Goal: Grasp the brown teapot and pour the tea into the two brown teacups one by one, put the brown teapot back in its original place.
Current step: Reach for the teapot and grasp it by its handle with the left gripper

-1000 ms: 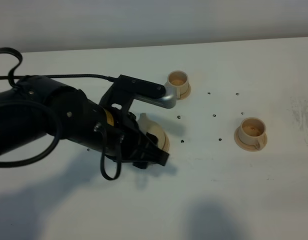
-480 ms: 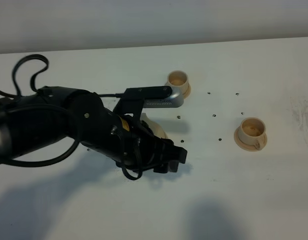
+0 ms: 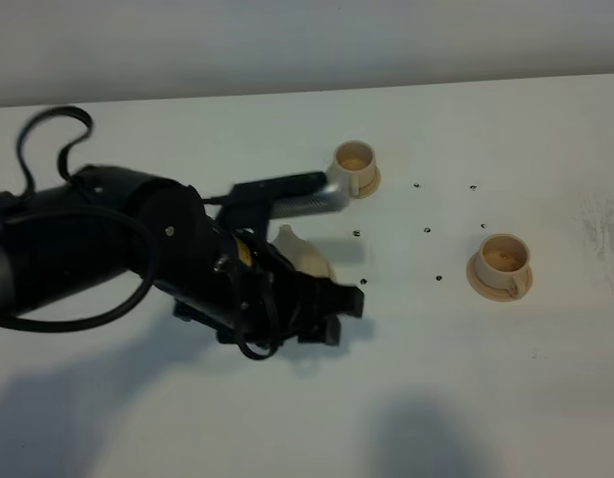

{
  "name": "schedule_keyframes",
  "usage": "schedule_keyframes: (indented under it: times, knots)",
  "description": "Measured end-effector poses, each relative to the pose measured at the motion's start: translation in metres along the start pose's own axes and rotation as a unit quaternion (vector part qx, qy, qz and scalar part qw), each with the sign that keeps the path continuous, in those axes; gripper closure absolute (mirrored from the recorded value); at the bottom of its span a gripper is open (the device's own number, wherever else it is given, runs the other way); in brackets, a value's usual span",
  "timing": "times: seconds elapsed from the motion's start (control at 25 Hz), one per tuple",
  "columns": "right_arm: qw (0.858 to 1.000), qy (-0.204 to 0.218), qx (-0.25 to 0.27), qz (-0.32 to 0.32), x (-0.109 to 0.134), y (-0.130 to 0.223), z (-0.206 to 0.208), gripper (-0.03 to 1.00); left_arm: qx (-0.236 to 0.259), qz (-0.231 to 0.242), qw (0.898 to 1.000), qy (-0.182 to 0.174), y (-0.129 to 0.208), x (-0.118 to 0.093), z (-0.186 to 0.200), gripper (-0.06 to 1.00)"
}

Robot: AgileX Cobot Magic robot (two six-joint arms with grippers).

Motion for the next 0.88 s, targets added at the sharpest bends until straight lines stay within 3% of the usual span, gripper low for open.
schedule_keyframes:
  times: [0.16,0.48,0.88]
  knots:
    - [1.0,0.0,0.0,0.0,0.0,0.0,0.0,0.37,-0.015,0.035,0.998,-0.049,-0.009,0.008,0.014,0.44]
    - [1.0,0.0,0.0,0.0,0.0,0.0,0.0,0.37,-0.041,0.085,0.991,-0.094,-0.016,0.022,0.018,0.57]
    - [1.0,0.0,0.0,0.0,0.0,0.0,0.0,0.37,-0.012,0.06,0.991,-0.117,-0.017,0.027,-0.009,0.65]
Point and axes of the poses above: a point on each arm's last joint axis where the gripper is mounted, z pointing back along that axis away from the gripper, x along the wrist's bending axis when the last joint is at zero, y = z × x, the point moved 7 cm from there along -z, pointing out along that axis toward the gripper, and after that the axes turned 9 degrees about z, right-handed, at the moved point
